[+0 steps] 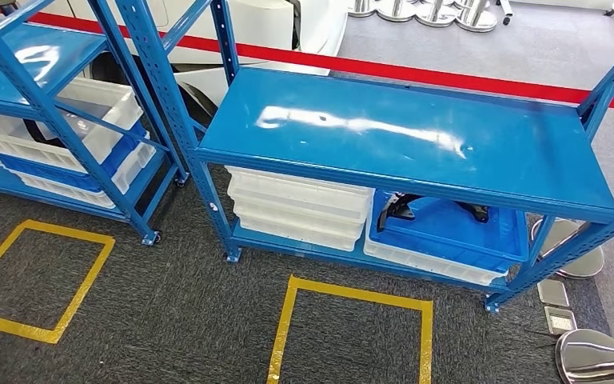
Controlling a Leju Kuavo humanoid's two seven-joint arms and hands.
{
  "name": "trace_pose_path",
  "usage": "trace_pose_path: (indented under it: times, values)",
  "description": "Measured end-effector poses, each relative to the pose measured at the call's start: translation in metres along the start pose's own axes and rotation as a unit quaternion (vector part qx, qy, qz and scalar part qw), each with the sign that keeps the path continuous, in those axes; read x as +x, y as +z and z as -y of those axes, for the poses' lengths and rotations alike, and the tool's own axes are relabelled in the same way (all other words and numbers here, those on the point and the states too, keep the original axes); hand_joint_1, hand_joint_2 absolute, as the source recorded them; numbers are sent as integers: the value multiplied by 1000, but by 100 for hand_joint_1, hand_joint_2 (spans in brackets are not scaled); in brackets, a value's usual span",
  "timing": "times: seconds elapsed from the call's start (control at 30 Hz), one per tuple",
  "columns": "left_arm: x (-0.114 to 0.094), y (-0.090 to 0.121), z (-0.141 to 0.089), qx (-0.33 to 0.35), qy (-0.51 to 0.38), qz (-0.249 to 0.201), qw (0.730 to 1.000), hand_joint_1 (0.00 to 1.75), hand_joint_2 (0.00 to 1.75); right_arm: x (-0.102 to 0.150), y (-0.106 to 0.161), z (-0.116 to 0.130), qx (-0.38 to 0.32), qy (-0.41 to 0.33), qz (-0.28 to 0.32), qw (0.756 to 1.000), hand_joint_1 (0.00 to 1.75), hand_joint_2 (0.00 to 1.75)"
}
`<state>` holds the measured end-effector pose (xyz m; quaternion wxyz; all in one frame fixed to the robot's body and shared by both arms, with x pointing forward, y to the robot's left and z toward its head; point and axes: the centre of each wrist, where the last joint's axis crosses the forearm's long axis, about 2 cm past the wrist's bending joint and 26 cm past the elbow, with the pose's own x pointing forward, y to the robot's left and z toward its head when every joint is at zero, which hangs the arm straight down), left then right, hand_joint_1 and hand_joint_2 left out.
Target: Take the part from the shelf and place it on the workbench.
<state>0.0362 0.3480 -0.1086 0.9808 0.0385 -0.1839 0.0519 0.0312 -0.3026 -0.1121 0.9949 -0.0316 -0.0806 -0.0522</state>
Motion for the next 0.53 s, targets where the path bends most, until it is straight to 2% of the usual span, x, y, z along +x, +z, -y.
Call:
trace_pose_path:
  times: [0.07, 0.13, 0.2, 0.33, 0.53]
  values:
    - [-8, 2, 7, -6, -8, -17, 1000, 0, 87, -7, 1, -2, 9, 20, 5, 1000, 0, 175]
    - [-17, 5, 14, -11, -17, -35, 999, 0, 0, -14, 2, -3, 17, 39, 9, 999, 0, 87]
    - [-26, 8, 20, -16, -25, -52, 998, 0, 0, -22, 3, -4, 27, 59, 13, 998, 0, 0]
    - [-36, 12, 31, -24, -34, -74, 996, 0, 0, -29, 5, -6, 40, 87, 22, 995, 0, 0]
    - [-38, 13, 38, -29, -35, -74, 996, 0, 0, -30, 5, -5, 39, 82, 27, 995, 0, 0]
